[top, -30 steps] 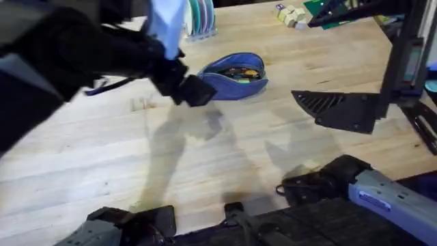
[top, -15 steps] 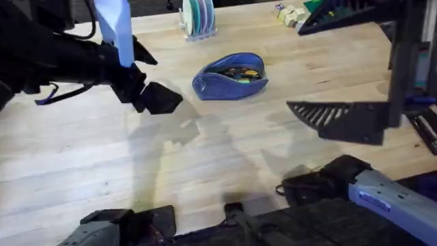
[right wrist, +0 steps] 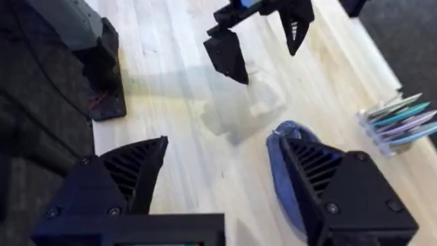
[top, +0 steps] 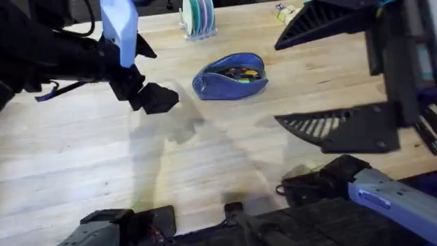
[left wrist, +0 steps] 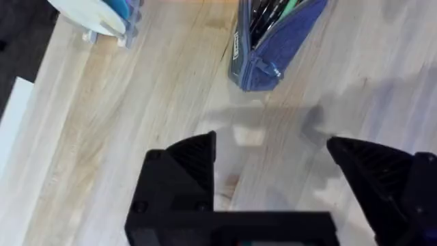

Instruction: Unzip the bag, pick up the pens from the table one at a time and place them inside, then zip the bag closed.

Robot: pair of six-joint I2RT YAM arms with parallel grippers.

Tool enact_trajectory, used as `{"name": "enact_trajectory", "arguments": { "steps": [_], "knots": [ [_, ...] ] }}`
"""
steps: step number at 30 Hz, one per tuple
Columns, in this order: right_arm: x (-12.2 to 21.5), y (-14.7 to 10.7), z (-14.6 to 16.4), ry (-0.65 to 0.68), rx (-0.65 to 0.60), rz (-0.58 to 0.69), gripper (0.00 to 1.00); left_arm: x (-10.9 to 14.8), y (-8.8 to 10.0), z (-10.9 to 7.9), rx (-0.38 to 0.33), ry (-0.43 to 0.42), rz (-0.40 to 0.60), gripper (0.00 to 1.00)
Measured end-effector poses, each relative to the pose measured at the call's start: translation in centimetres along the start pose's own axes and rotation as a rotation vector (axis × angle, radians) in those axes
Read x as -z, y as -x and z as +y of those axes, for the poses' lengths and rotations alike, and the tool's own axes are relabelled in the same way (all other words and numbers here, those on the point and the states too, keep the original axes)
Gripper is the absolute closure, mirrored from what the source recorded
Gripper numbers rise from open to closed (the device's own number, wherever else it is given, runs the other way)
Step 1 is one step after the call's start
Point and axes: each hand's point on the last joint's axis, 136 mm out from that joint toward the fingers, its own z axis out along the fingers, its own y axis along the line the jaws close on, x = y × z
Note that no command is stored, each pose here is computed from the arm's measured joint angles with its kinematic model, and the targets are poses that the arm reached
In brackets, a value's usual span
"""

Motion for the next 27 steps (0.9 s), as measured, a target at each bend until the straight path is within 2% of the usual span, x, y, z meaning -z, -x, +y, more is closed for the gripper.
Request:
{"name": "enact_trajectory", "arguments": {
  "steps": [5,8,16,22,23,27],
  "knots": [
    [-1.0,-0.5,-1.8,-0.030,-0.140,0.033,0.004,-0.1,-0.1,0.0,-0.074,-0.005,0.002,0.008],
    [-1.6,-1.0,-2.9,-0.044,-0.231,0.060,0.004,-0.5,-0.6,-0.1,-0.094,-0.028,0.009,0.008],
    [-3.4,-2.4,-4.9,-0.064,-0.499,0.120,0.004,-0.9,-3.3,1.8,-0.067,-0.065,-0.028,0.008],
    [-4.6,-3.3,-6.2,-0.081,-0.679,0.150,0.004,-0.7,-3.9,2.7,-0.083,-0.083,-0.113,0.008],
    [-5.2,-3.5,-6.8,-0.087,-0.758,0.154,0.004,-1.1,-4.1,2.8,-0.092,-0.106,-0.149,0.008],
    [-6.2,-4.1,-7.5,-0.086,-0.886,0.172,0.004,-2.3,-5.0,2.9,-0.068,-0.151,-0.173,0.008]
  ]
}}
